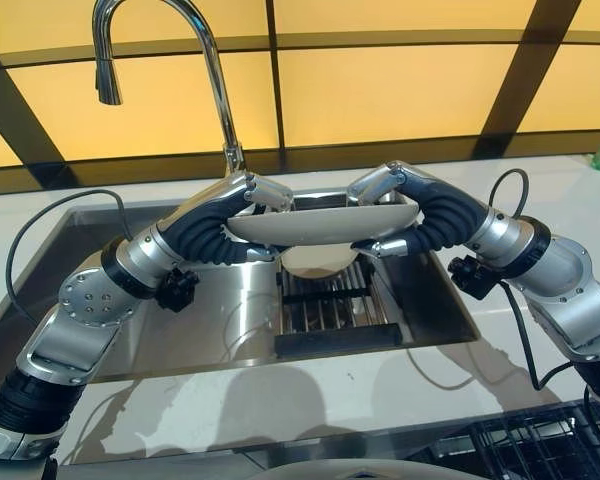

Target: Pick up plates and place into dishwasher.

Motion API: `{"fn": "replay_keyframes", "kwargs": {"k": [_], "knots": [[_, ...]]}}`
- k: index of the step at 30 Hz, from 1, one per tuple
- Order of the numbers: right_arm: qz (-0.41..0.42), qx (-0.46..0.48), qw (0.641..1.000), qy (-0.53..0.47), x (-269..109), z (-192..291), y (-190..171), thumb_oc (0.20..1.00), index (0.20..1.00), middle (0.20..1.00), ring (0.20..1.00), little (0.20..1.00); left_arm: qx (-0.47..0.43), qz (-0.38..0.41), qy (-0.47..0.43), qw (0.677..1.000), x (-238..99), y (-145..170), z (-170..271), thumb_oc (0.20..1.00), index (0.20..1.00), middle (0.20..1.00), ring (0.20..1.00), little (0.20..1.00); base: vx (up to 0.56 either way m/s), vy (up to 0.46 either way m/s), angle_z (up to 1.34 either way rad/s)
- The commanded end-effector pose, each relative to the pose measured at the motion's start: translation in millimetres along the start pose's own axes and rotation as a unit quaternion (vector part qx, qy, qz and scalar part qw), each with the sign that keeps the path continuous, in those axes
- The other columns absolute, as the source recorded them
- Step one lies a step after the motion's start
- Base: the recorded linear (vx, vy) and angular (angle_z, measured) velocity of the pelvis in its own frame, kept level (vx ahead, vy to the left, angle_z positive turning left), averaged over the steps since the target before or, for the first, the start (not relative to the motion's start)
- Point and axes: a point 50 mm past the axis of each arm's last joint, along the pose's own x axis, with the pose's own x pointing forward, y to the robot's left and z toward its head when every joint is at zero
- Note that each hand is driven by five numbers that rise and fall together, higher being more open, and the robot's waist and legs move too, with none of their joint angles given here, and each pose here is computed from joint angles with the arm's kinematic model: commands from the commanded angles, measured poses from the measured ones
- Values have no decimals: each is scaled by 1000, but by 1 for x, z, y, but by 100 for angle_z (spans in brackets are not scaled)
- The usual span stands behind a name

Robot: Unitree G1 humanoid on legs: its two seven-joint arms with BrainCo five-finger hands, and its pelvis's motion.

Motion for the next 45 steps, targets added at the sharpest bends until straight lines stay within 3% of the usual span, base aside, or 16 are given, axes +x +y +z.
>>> {"fn": "replay_keyframes", "kwargs": {"k": [1, 2, 3, 4, 18, 37, 45], "knots": [[-27, 10, 999, -35, 6, 10, 5, 200, 200, 200, 200, 200, 4, 73, -70, 995, 13, 14, 17, 200, 200, 200, 200, 200, 0, 0, 0], [-40, 8, 999, -36, 5, 9, 3, 200, 200, 200, 200, 200, -2, 86, -56, 995, 12, 15, 13, 410, 410, 410, 410, 410, 0, 0, 0], [-45, 5, 998, -35, 5, 8, 3, 200, 200, 200, 200, 200, -6, 92, -49, 995, 12, 15, 11, 765, 765, 765, 765, 765, -37, -32, -1], [-54, -2, 998, -31, 3, 7, 2, 200, 200, 200, 200, 200, -11, 101, -37, 994, 10, 15, 8, 1000, 1000, 1000, 1000, 1000, -66, -42, -1], [-104, -77, 991, 25, -17, 2, -24, 200, 200, 200, 200, 200, -4, 229, 20, 973, -20, 30, -6, 1000, 1000, 1000, 1000, 1000, -58, -40, -12], [-205, -160, 957, 131, -51, -23, -50, 200, 200, 200, 200, 200, 8, 251, 49, 967, -29, 41, -17, 1000, 1000, 1000, 1000, 1000, -77, 173, -37], [-262, -184, 925, 207, -94, -34, -60, 200, 200, 200, 200, 200, 49, 286, 81, 953, -47, 50, -21, 1000, 1000, 1000, 1000, 1000, -126, 28, -68]]}}
